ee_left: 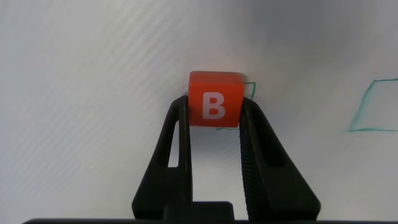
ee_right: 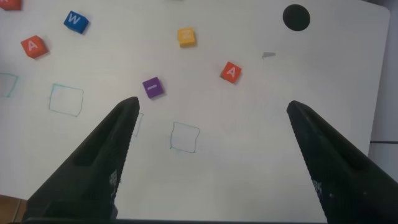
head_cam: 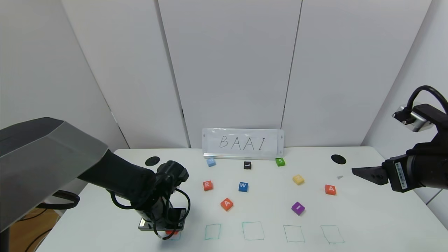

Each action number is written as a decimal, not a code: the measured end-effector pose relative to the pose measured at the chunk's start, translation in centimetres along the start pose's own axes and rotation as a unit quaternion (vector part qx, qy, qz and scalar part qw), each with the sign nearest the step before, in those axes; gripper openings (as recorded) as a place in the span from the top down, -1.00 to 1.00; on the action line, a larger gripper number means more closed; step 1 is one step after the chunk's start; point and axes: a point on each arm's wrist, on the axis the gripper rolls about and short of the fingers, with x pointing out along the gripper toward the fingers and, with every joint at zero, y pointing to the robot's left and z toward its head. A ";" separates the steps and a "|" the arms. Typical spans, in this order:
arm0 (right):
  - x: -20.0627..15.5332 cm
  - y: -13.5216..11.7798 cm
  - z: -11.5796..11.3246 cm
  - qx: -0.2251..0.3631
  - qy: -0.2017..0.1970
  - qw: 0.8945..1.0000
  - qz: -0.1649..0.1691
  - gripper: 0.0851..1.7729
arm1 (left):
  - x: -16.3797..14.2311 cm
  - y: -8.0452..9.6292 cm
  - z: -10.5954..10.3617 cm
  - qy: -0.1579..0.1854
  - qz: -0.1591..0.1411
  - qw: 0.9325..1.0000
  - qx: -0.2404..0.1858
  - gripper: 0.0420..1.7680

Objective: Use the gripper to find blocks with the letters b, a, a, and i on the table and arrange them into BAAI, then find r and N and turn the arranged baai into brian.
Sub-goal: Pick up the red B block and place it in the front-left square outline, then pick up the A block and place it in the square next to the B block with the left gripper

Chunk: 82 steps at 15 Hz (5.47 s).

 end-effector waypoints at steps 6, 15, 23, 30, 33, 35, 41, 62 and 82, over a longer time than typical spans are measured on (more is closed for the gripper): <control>0.0 0.0 0.0 0.000 0.000 1.000 0.000 -0.93 | 0.3 -0.1 0.1 0.002 0.000 1.000 -0.001 0.46; 0.0 0.0 0.0 0.000 0.000 1.000 0.000 -0.93 | 0.2 -0.5 -0.1 0.006 -0.002 1.000 0.005 0.46; 0.0 0.0 0.0 0.000 0.000 1.000 0.000 -0.93 | 0.3 -0.7 -0.1 0.004 0.001 1.000 0.006 0.05; 0.0 0.0 0.0 -0.001 0.001 1.000 0.000 -0.93 | -0.5 -0.6 -0.1 -0.005 -0.002 1.000 0.006 -0.53; 0.0 0.0 -0.1 -0.001 0.001 1.000 0.001 -0.93 | -2.2 -0.9 0.0 -0.026 -0.012 1.000 0.006 -0.66; 0.0 0.1 -0.1 -0.001 0.002 1.000 0.001 -0.93 | -3.3 -1.0 0.0 -0.031 -0.016 0.999 0.002 -0.72; -0.2 0.6 -0.3 -0.008 0.002 1.000 0.010 -0.93 | -6.6 -2.5 1.0 -0.013 -0.019 0.996 -0.089 -0.84; -0.2 1.0 -0.6 -0.015 0.004 1.000 0.018 -0.93 | -6.8 -12.3 4.5 -0.017 -0.039 0.938 -0.344 -0.93; -0.1 1.5 -0.9 -0.024 0.010 0.999 0.026 -0.93 | -0.7 -15.5 5.1 -0.040 0.040 0.926 -0.374 -0.94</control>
